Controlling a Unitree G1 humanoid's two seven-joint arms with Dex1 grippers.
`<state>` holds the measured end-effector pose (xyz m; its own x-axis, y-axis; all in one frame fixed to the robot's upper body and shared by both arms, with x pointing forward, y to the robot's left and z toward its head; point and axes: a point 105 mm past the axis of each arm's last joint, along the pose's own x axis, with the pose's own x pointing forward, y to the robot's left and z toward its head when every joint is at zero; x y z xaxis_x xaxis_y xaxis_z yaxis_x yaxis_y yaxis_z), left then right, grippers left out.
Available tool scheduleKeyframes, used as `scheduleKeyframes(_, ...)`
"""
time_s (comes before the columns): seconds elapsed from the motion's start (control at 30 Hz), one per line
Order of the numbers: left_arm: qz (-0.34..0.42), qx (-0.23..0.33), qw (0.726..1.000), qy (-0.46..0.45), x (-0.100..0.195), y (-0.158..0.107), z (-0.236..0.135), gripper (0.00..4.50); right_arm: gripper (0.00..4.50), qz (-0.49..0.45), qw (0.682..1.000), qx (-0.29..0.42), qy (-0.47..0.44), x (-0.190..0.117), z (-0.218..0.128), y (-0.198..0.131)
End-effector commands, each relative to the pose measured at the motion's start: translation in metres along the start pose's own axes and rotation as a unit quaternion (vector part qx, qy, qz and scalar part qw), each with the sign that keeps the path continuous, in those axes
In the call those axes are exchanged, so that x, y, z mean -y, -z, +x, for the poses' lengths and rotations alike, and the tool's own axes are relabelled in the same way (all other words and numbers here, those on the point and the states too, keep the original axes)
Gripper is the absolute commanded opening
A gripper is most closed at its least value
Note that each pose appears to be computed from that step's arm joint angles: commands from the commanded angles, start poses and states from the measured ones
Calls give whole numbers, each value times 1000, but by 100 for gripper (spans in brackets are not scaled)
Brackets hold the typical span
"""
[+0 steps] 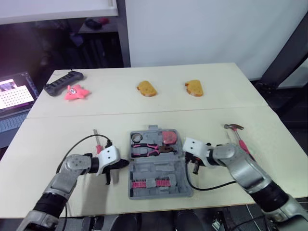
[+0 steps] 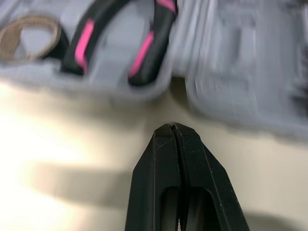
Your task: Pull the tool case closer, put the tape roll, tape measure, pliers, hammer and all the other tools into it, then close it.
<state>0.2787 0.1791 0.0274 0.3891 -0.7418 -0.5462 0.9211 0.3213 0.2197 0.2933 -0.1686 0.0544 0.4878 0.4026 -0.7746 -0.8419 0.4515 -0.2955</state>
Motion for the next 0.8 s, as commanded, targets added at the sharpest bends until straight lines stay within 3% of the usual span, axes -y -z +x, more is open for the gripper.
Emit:
scheduleKeyframes(0.03,-3,14,999,-30,-10,-9,-27,3,0,-8,998,48,31,13,-26,-13)
scheduleKeyframes(0.13,-23,46,997,-50,-13,-22,-58,3,0,14,994,95,54,19,-57,-13)
scheduleKeyframes(0.23,-45,37,996,-71,-14,-18,-97,3,0,38,989,122,78,18,-93,1)
scheduleKeyframes(0.33,-80,-7,990,-114,-13,11,-137,0,86,76,986,110,99,13,-125,37)
scheduleKeyframes(0.43,-122,-33,979,-159,-11,38,-172,123,229,124,981,97,117,7,-152,71)
scheduleKeyframes(0.57,-153,-58,959,-229,-15,66,-201,325,425,127,975,126,135,5,-168,75)
scheduleKeyframes(0.63,-158,-61,957,-234,-11,72,-202,423,450,118,977,115,135,5,-164,75)
scheduleKeyframes(0.8,-156,-58,957,-236,-8,75,-197,437,450,108,979,89,145,8,-158,78)
